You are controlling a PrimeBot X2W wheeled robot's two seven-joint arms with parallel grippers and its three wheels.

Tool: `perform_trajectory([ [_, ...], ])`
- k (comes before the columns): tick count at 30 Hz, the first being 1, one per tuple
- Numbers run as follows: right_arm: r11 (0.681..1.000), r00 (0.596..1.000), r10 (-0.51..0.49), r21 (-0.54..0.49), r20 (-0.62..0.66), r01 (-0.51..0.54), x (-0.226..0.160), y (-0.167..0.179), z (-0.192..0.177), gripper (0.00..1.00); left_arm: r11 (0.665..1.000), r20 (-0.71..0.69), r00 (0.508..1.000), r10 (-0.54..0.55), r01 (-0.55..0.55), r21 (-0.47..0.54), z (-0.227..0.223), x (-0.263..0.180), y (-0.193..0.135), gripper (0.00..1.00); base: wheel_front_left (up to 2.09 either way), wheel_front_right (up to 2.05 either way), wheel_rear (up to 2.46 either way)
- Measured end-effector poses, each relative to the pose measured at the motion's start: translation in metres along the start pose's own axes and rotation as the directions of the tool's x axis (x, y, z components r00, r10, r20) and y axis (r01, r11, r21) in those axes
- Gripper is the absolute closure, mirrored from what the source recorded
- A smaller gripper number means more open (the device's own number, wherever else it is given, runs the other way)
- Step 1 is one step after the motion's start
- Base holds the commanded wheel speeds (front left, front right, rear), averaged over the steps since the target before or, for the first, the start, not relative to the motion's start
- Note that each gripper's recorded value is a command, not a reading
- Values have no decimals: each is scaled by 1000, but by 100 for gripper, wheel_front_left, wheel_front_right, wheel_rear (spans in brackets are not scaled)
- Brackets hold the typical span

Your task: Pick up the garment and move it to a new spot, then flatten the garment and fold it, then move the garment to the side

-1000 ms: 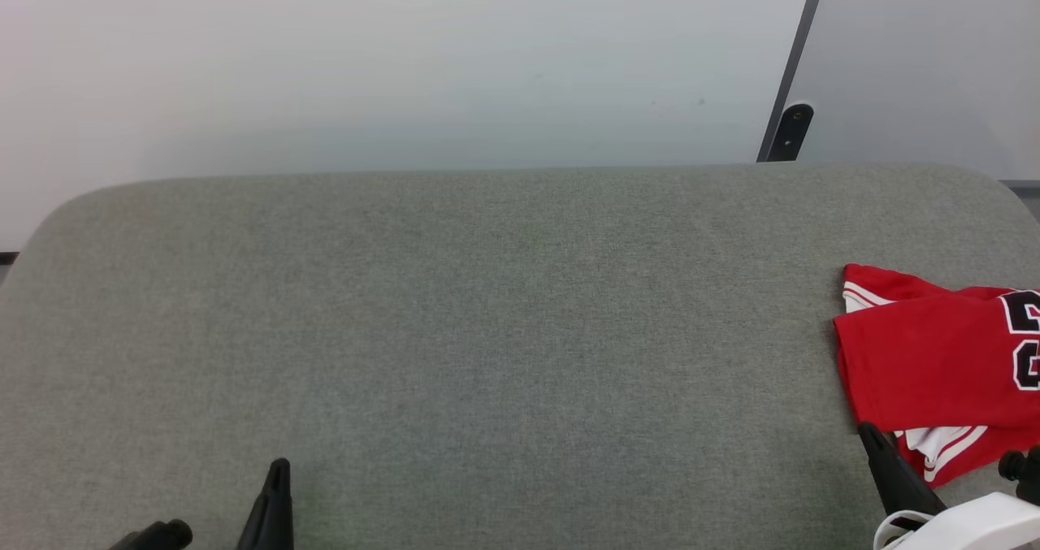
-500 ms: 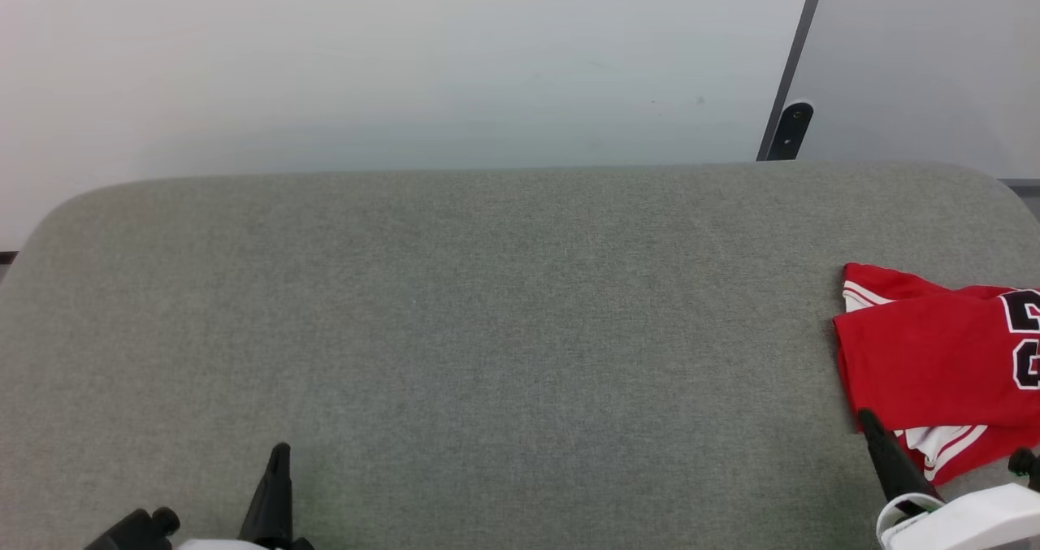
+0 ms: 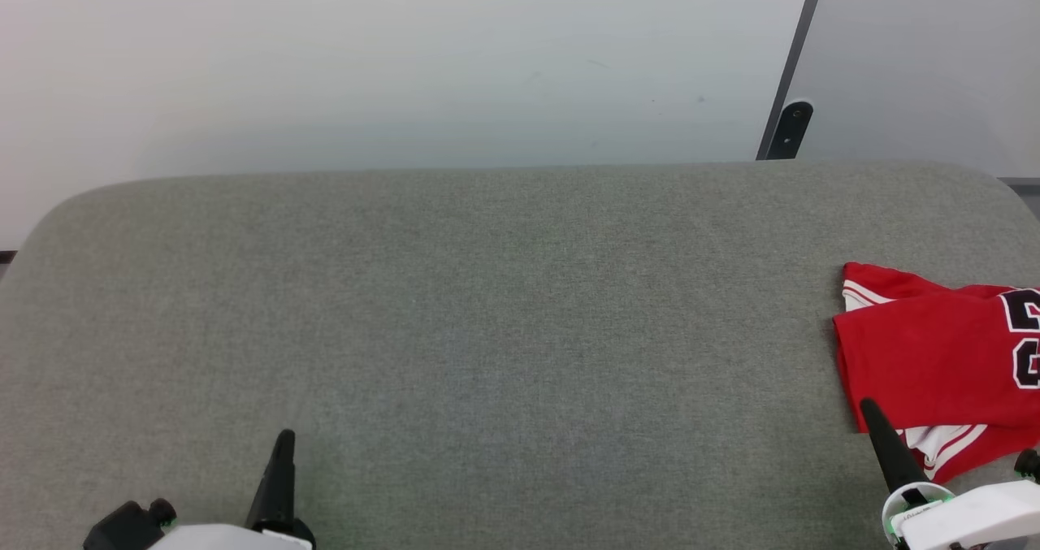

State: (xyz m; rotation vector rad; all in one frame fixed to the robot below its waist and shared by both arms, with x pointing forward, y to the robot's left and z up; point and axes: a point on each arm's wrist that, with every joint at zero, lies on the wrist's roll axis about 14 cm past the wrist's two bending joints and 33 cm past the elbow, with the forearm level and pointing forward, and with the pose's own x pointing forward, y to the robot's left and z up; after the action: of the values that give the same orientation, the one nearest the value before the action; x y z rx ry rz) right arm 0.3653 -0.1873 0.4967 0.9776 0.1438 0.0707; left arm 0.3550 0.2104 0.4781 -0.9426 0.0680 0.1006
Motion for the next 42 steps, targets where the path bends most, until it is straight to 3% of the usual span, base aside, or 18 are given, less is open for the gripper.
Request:
perform_trajectory([
  [19, 982, 999, 14, 189, 49, -23, 7, 2, 7, 100, 979, -4, 1000, -24, 23, -202, 2, 10, -9, 100, 0, 0, 0],
  [42, 929, 995, 12, 367, 95, -46, 13, 1, 12, 100, 919, -4, 998, -59, 53, -390, 4, 20, -19, 100, 0, 0, 0],
])
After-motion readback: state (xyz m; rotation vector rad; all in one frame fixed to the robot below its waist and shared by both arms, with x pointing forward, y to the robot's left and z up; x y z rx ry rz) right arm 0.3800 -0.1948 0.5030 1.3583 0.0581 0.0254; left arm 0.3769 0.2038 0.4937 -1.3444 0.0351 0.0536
